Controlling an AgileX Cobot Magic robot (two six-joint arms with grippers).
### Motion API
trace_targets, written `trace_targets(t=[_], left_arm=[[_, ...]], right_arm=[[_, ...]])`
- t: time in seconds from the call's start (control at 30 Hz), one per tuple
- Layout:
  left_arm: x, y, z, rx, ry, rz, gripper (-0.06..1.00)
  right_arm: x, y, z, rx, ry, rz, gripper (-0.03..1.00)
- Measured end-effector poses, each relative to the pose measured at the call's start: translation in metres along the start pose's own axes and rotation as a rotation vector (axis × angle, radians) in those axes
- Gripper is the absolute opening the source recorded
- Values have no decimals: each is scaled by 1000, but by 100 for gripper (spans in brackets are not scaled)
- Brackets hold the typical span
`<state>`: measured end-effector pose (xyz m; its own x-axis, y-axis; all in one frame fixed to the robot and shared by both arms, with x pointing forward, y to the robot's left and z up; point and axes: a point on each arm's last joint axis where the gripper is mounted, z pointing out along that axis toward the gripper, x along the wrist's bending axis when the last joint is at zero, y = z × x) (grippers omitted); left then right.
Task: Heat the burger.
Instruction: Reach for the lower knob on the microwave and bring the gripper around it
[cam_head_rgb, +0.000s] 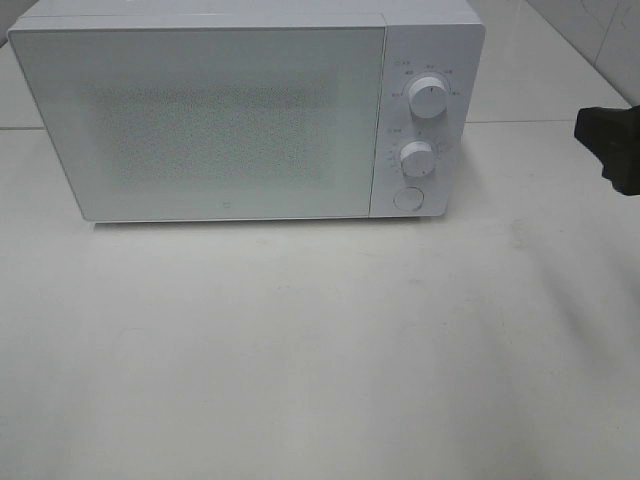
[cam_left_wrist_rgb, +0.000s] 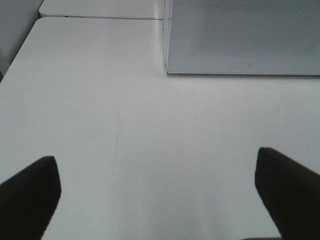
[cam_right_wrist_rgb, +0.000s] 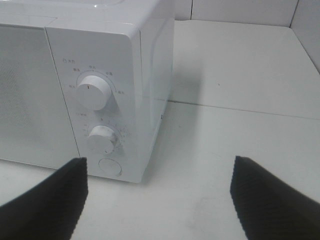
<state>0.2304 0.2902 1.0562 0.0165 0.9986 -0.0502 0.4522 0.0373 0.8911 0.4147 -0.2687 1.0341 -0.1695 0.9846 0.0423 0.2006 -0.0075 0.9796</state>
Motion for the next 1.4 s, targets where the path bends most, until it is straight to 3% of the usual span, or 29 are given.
trace_targets(t=[0.17, 0.43, 0.6, 1.07, 1.4], left_arm=[[0, 0, 0, 0, 0, 0, 98], [0, 0, 0, 0, 0, 0, 98], [0, 0, 0, 0, 0, 0, 98], [0, 0, 0, 0, 0, 0, 98], [0, 0, 0, 0, 0, 0, 98]], right_arm=[[-3, -16, 8, -56, -22, 2, 76], [-15, -39, 19, -95, -142, 18, 76], [-14, -42, 25, -111, -148, 25, 76], [28, -71, 46, -135, -174, -46, 76], [60, -95, 62, -46, -209, -30, 76]])
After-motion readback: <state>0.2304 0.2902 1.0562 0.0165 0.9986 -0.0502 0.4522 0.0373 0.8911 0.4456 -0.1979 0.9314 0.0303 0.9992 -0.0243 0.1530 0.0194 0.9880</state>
